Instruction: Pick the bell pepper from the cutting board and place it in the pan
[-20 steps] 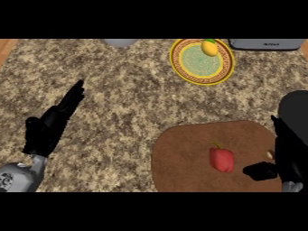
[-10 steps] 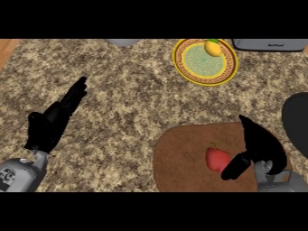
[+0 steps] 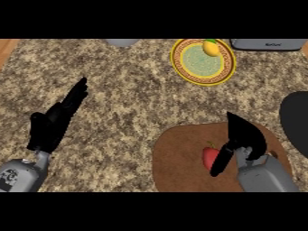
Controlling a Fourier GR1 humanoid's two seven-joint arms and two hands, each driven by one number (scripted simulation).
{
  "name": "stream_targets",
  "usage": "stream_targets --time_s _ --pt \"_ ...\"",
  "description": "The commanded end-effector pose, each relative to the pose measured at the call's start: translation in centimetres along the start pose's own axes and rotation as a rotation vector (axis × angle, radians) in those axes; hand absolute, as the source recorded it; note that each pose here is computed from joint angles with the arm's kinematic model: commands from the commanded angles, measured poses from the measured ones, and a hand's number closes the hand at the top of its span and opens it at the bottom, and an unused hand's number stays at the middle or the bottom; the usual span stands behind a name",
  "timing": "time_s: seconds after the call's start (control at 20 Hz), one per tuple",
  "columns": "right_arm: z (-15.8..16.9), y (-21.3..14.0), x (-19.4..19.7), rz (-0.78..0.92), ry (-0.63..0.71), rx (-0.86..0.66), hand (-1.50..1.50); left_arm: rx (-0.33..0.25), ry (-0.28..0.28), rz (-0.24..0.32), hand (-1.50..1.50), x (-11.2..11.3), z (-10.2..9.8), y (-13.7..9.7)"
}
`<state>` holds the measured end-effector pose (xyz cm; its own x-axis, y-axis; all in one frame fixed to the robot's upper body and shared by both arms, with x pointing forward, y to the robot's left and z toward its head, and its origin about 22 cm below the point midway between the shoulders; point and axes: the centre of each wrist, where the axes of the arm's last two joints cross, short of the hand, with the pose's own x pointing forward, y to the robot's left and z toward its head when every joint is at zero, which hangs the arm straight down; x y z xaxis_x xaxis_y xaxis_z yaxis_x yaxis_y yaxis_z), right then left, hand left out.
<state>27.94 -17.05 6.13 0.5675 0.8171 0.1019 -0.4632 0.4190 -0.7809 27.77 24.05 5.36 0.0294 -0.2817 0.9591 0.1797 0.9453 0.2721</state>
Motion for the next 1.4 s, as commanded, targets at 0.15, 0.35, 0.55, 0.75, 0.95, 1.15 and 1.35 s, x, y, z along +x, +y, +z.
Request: stream_targets --time_s 0.15,0.35,0.55,0.75,0.95,1.15,1.35 --pt "0.3 1.0 2.3 0.151 0.260 0.021 -1.50 0.026 0.004 -0.013 0.00 -0.1 -0.2 2.3" --pt "0.3 1.8 3.1 0.163 0.269 0.026 -1.50 0.022 0.009 0.005 0.00 -0.8 0.4 0.5" --pt "0.0 1.8 2.5 0.144 0.280 0.020 -1.50 0.005 0.006 0.016 0.00 -0.9 0.5 0.5" --pt "0.3 3.2 1.9 0.170 0.282 0.021 -1.50 0.024 -0.002 0.006 0.00 -0.2 -0.1 0.5" --pt "-0.4 4.0 0.8 0.163 0.271 0.070 -1.50 0.003 0.026 -0.009 0.00 -0.6 0.3 0.8" --pt "-0.9 4.1 1.2 0.239 0.212 0.132 1.50 0.020 0.001 0.002 0.00 -0.6 1.1 0.5" --pt "-0.6 5.2 1.8 0.239 0.198 0.146 1.50 0.017 0.021 -0.001 0.00 -1.0 0.7 1.8"
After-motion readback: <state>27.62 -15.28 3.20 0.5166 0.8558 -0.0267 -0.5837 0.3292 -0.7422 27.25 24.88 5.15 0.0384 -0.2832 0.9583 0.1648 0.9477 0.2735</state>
